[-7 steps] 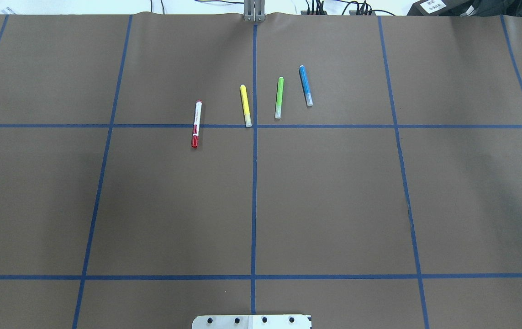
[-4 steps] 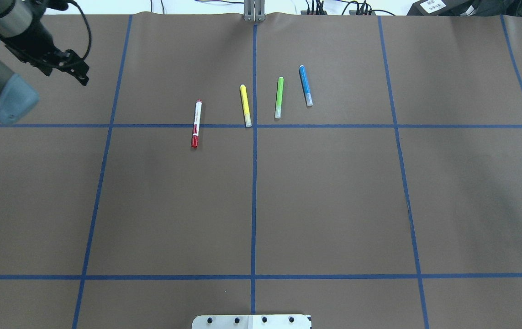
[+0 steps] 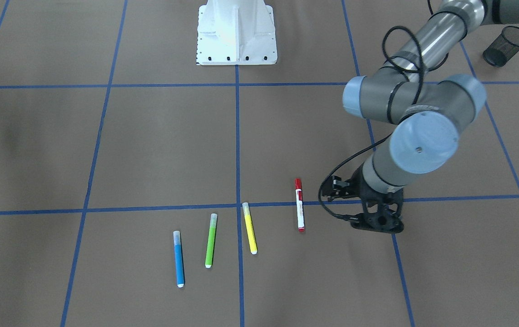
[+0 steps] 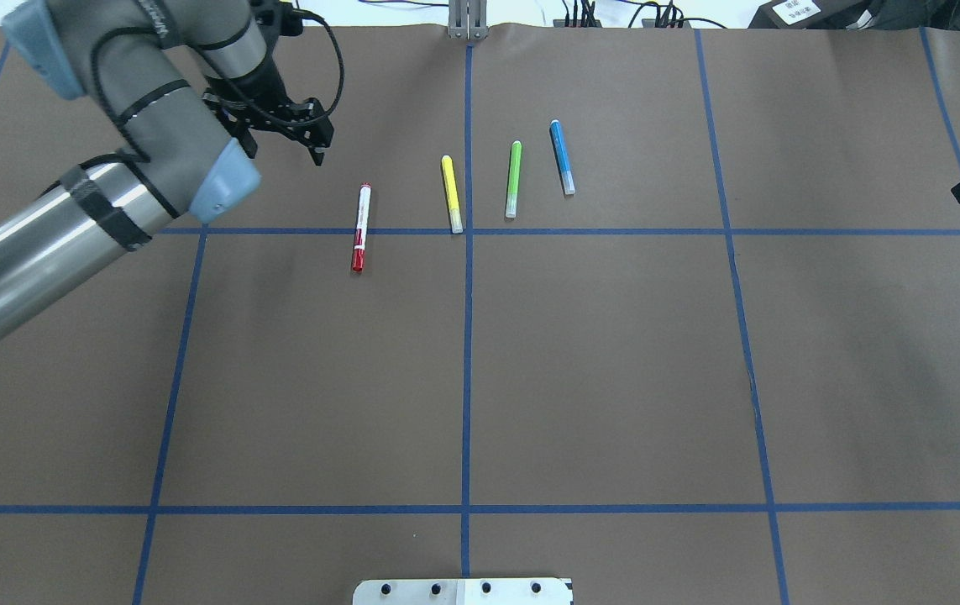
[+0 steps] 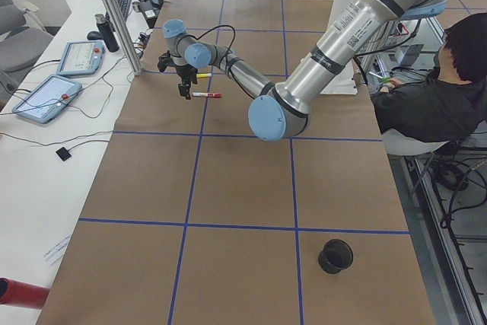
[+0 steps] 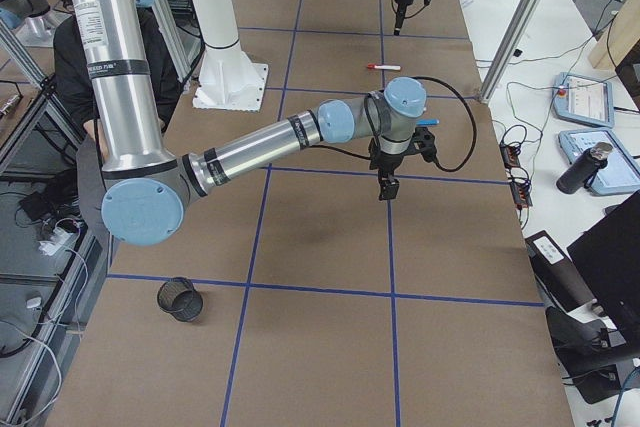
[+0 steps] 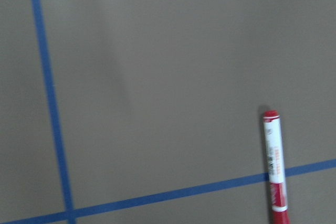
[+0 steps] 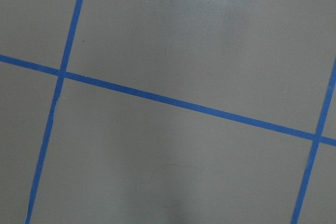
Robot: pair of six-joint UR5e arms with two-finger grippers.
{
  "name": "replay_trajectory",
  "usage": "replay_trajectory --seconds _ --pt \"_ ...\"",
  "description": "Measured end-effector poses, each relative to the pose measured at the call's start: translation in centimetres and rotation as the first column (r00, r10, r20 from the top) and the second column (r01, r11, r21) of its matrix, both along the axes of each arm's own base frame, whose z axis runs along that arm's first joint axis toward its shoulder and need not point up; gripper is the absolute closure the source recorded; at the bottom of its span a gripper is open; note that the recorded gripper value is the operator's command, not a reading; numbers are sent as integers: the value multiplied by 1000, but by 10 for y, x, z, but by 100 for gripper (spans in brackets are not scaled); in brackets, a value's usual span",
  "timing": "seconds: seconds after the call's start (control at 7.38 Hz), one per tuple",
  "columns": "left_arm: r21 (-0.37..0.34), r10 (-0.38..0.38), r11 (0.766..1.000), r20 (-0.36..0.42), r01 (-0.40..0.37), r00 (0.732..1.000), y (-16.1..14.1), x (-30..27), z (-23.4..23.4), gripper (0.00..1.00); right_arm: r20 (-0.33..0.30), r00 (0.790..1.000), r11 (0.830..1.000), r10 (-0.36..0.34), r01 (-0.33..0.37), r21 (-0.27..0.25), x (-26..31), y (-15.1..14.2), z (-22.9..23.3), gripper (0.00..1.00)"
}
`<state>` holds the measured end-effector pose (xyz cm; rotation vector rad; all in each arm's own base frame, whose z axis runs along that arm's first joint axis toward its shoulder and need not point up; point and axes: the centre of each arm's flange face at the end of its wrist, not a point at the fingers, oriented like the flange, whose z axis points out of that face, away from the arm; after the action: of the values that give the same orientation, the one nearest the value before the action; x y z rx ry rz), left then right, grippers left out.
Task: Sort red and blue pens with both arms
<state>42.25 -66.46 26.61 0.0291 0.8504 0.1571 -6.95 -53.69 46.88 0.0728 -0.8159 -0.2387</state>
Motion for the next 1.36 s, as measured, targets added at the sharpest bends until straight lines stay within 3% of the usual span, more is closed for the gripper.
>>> replay_trajectory --seconds 0.54,1.36 --pt "20 -26 999 25 26 999 29 101 7 5 9 1000 999 10 -10 -32 -19 -4 -10 0" --pt "-23 -45 999 32 46 998 53 114 23 5 10 1000 999 9 -9 -37 -23 -4 -11 0"
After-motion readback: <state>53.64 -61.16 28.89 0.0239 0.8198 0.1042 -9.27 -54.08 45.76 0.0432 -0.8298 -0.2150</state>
